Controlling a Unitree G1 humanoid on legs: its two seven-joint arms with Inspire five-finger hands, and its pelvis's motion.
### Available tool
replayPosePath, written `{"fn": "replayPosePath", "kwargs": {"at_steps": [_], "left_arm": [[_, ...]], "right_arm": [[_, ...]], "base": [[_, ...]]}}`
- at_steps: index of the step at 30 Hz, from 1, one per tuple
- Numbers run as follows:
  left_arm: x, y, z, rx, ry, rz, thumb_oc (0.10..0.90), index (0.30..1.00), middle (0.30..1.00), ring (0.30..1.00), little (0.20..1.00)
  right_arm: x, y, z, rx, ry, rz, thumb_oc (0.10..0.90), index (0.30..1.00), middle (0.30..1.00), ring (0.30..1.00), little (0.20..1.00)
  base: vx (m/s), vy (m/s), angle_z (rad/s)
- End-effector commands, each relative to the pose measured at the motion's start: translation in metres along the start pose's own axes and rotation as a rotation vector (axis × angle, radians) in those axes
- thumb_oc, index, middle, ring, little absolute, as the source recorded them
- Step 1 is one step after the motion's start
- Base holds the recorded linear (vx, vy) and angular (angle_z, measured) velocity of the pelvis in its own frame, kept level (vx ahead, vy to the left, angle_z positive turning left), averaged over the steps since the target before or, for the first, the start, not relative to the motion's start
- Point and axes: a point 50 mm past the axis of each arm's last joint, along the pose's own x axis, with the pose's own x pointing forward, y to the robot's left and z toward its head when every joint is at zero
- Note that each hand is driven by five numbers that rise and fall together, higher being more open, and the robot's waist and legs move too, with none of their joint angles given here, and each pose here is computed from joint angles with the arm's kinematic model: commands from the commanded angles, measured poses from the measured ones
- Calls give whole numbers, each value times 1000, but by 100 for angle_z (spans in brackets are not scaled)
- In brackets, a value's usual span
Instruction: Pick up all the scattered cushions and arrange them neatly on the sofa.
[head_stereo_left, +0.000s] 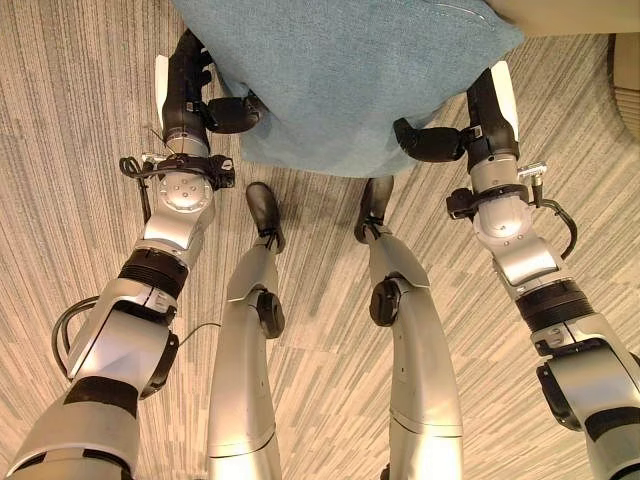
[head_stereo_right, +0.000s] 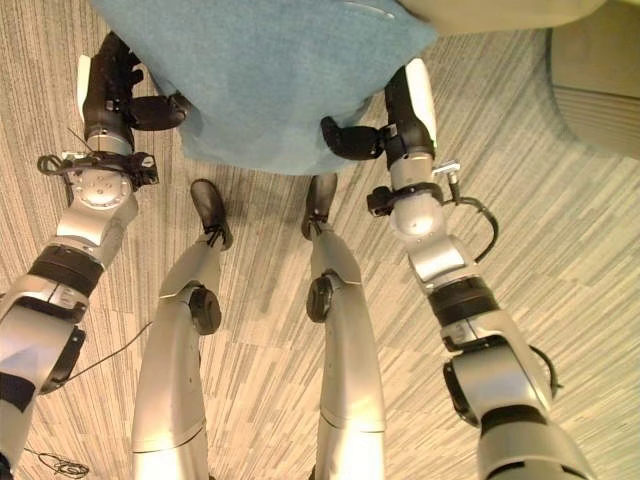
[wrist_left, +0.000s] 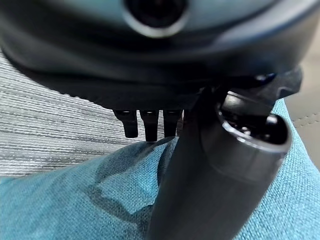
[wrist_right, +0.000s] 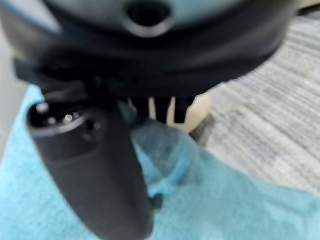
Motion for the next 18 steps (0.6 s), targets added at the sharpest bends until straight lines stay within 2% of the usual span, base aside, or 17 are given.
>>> {"fn": "replayPosePath", "kwargs": {"at_steps": [1,2,3,11,18], "left_arm": [[-27,-55,-4,-100,-52,-181,413,319,319,319,319],[-29,-59,-3,-114,-54,-189,400,300,300,300,300],[-30,-63,-2,-130,-57,-195,400,300,300,300,300],[-56,-53,-10,-315,-67,-120,400,300,300,300,300],[-100,-56,-35,-482,5,-117,400,300,300,300,300]], "right_arm": [[-18,70,46,165,-182,193,640,660,660,660,660],[-18,71,47,174,-186,197,444,366,366,366,366],[-18,73,50,187,-193,198,400,300,300,300,300],[-38,68,37,296,-149,133,400,300,300,300,300],[-79,76,17,456,-54,105,400,300,300,300,300]], "base": [[20,-36,0],[12,-35,0],[-9,-64,0],[-44,-72,2],[-64,-67,8]]}}
